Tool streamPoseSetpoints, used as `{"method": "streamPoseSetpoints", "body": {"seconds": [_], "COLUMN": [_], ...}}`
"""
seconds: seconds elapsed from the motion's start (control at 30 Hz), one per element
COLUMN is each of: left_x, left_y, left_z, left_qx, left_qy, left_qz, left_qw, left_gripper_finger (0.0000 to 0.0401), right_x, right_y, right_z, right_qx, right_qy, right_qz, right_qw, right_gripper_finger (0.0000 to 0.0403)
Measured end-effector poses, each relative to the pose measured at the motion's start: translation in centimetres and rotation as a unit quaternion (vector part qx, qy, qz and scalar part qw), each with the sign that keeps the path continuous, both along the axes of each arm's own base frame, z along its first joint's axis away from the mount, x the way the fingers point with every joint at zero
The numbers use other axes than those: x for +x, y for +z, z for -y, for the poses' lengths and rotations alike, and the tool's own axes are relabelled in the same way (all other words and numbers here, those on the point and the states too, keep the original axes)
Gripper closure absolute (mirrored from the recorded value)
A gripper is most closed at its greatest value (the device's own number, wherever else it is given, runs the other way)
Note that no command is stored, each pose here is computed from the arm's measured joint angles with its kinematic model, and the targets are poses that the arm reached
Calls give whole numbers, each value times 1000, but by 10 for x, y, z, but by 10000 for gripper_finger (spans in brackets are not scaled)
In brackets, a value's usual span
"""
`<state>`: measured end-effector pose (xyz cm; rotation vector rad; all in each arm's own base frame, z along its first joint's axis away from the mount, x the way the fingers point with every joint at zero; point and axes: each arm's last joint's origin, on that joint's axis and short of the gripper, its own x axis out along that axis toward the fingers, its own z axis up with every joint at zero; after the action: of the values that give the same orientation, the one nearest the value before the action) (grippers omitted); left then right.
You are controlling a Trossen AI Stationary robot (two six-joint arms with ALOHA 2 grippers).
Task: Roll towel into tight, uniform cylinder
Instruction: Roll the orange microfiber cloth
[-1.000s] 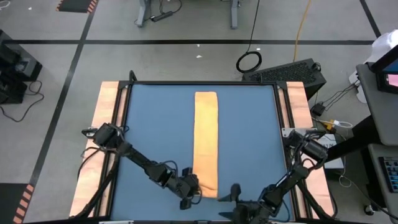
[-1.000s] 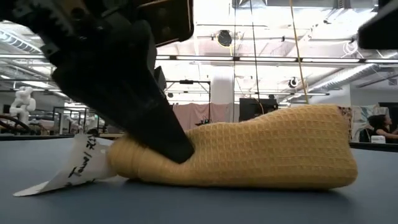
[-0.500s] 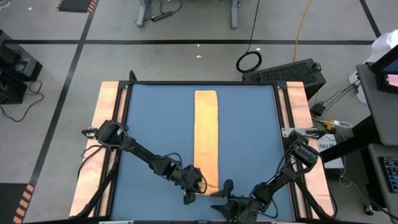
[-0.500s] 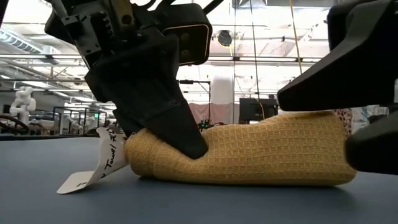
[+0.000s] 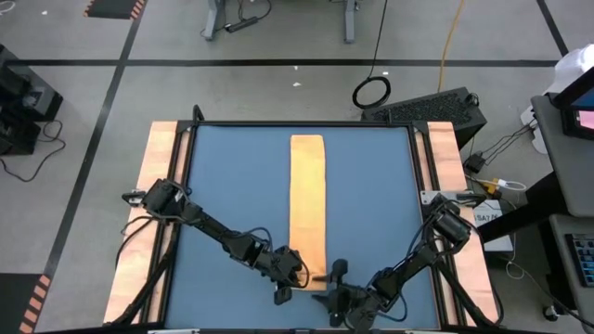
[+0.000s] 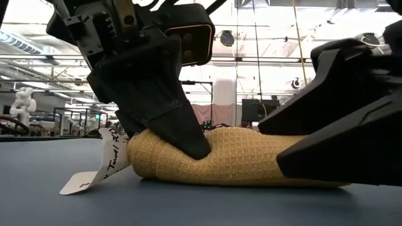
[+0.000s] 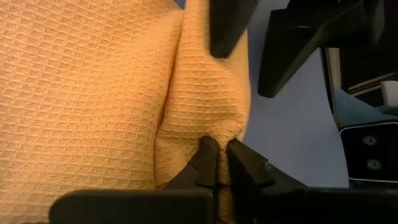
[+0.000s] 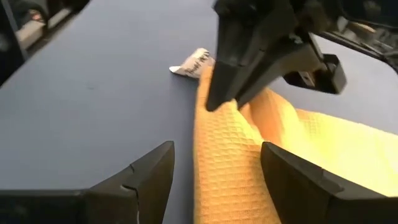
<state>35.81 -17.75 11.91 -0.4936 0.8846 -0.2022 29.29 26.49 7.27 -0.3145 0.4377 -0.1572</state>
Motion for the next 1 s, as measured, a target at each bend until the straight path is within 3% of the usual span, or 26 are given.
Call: {"method": "streamPoseSetpoints", "body": {"seconds": [0.13, 0.3, 0.63, 0.77, 0.9, 1.0], "left_x": [0, -3, -18, -32, -46, -50], "left_y": [0, 0, 13, 35, 40, 29], "left_z": [0, 6, 29, 45, 64, 72], "left_qx": [6, 47, 123, 188, 261, 282], "left_qy": [-5, 24, 24, 17, -3, -8], "left_qz": [4, 25, 76, 139, 184, 182], "left_qw": [1000, 998, 989, 972, 948, 942], "left_gripper_finger": [377, 347, 245, 210, 177, 154], "right_x": [1, 1, -1, 0, 0, 2], "right_y": [-4, -10, -13, -12, -10, -10], "right_z": [7, 14, 16, 15, 14, 14], "right_qx": [31, 82, 135, 167, 206, 236], "right_qy": [-32, -65, -97, -107, -120, -122], "right_qz": [-11, -30, -20, -9, 1, -1], "right_qw": [999, 994, 986, 980, 971, 964], "right_gripper_finger": [172, 194, 336, 372, 369, 358]}}
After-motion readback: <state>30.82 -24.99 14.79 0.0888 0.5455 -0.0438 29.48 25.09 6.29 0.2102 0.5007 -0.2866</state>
